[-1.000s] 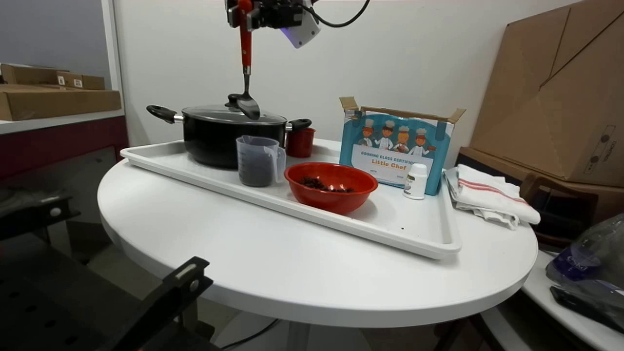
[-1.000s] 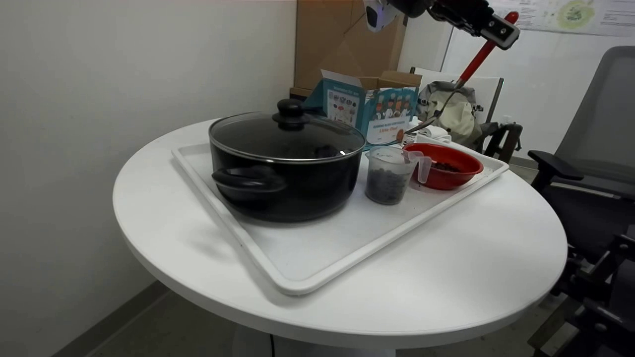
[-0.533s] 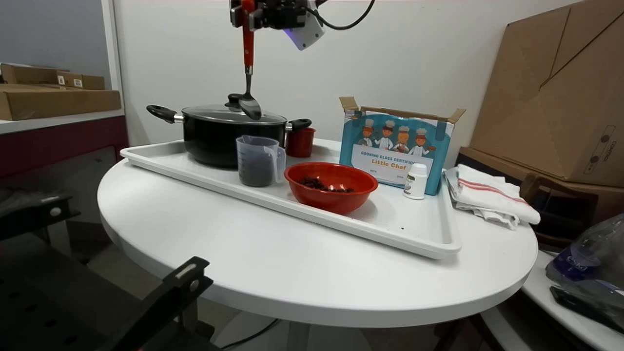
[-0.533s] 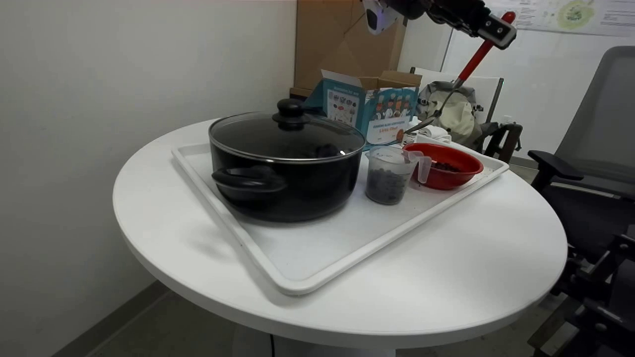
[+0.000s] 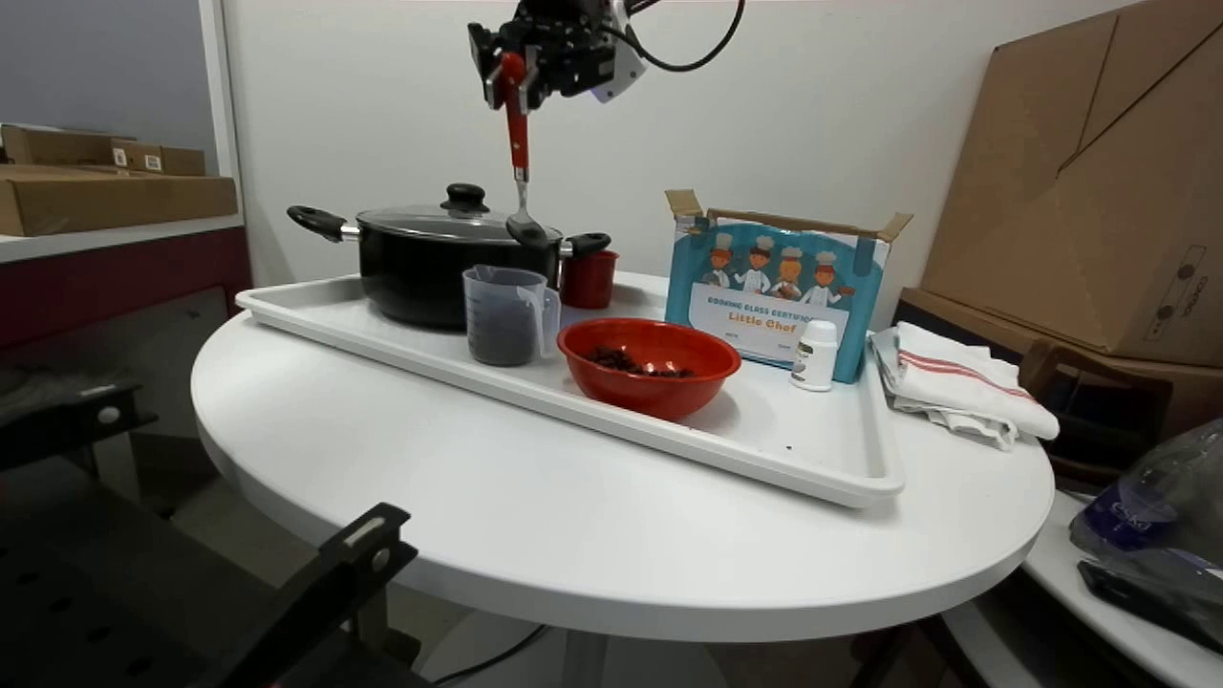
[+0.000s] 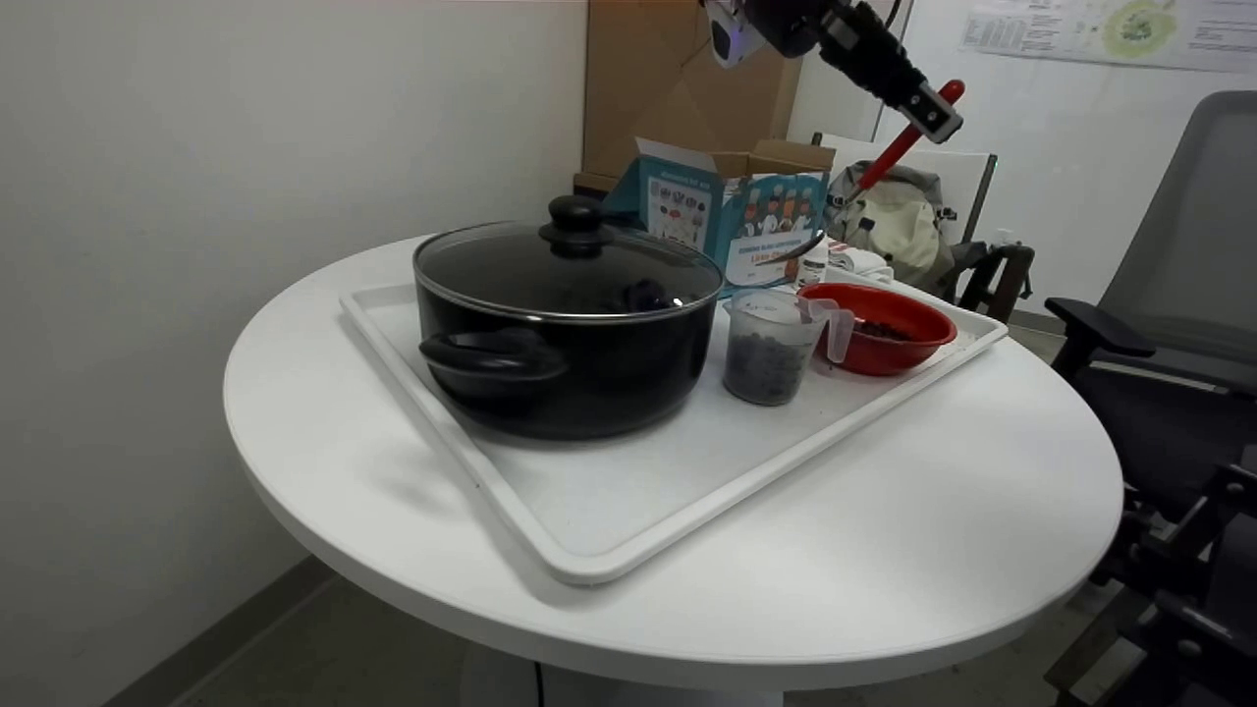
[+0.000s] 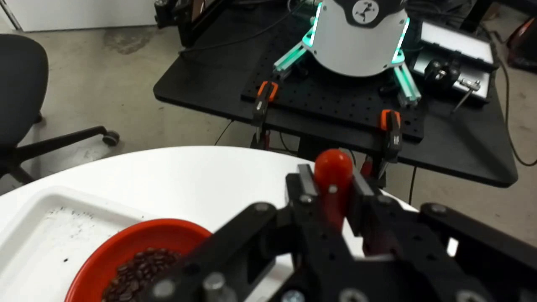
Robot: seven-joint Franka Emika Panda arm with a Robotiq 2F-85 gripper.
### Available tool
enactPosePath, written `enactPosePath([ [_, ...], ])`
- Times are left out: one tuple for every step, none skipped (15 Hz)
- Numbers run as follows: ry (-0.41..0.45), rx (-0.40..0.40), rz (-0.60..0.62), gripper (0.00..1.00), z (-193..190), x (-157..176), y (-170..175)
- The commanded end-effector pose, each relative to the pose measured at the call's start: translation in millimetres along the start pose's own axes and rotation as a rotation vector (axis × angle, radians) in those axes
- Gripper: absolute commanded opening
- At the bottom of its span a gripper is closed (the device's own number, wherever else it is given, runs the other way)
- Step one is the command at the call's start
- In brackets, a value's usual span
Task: Use the spoon to scoop some beans from the red bowl to the clear jar
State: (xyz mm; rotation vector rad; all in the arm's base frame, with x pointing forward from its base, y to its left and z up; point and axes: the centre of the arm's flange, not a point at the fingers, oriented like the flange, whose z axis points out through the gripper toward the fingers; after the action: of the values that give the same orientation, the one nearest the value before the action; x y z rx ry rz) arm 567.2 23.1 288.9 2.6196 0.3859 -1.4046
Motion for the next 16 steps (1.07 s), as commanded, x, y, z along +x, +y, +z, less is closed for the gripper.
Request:
enactPosePath([
  [0.098,-0.007,0.021,0.09,30.8,-11.0,4.0],
  [0.106,-0.003,0.015,0.09,43.0,-9.5,6.5],
  [0.111,0.004,0.011,0.09,54.3,-8.5,8.5],
  [0.117,0.01,0.007,0.09,68.6,-8.8,10.4],
  [0.127,0.012,0.01,0.09,80.4,-9.2,12.1],
  [0.15,0.004,0.023,0.09,91.2,-11.9,13.5],
  [0.18,-0.002,0.027,0.09,99.8,-17.3,13.5],
  [0.207,-0.006,0.027,0.09,105.6,-22.5,13.5],
  [0.239,-0.013,0.026,0.09,108.8,-31.6,12.0],
  [0.27,-0.019,0.026,0.09,112.9,-39.4,10.4],
  [0.3,-0.029,0.024,0.09,115.1,-49.1,7.8],
  [0.329,-0.039,0.029,0.09,118.2,-57.6,5.2],
  [0.357,-0.047,0.031,0.09,121.2,-66.3,2.9],
  [0.381,-0.057,0.034,0.09,122.7,-74.5,2.1],
  [0.404,-0.067,0.039,0.09,124.3,-82.7,1.7],
  [0.425,-0.073,0.043,0.09,127.1,-90.6,1.6],
])
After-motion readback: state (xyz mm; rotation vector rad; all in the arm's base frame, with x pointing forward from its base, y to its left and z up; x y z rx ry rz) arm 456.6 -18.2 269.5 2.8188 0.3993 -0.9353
